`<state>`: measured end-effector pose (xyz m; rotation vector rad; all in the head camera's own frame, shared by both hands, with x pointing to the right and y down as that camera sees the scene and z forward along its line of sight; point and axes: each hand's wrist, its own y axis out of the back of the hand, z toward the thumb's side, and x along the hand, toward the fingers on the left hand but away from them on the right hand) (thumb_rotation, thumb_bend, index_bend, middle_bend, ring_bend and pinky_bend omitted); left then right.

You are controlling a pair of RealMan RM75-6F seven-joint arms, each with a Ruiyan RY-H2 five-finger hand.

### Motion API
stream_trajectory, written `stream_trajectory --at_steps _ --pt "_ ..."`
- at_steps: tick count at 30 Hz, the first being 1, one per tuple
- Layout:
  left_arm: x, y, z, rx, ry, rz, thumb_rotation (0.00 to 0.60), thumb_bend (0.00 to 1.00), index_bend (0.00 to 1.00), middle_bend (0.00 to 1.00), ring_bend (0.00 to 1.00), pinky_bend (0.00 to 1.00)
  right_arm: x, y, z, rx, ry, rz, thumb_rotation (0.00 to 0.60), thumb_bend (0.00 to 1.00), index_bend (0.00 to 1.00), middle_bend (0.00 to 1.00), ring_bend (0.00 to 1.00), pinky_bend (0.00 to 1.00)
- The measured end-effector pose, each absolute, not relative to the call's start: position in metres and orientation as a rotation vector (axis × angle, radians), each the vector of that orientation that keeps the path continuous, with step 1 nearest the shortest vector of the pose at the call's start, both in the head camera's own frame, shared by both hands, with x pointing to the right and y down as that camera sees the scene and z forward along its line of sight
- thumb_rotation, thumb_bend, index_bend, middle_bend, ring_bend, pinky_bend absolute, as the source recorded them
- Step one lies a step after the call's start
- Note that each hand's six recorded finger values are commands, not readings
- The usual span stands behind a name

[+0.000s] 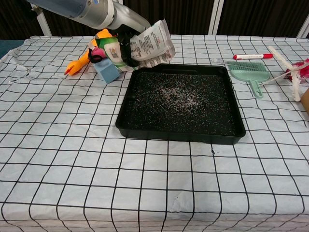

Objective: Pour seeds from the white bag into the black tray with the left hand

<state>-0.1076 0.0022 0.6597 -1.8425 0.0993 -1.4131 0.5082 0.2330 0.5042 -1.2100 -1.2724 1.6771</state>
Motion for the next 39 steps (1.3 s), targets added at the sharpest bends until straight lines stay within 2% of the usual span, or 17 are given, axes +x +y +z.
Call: stream_trajectory --at_steps 39 --pt "-0.097 -0.003 0.660 -1.694 0.043 -1.489 0.600 0.72 0.59 0.60 0.44 0.53 0.511 0.233 0.504 -1.204 -1.279 1.683 0.600 0.19 0.25 0.04 0.15 0.31"
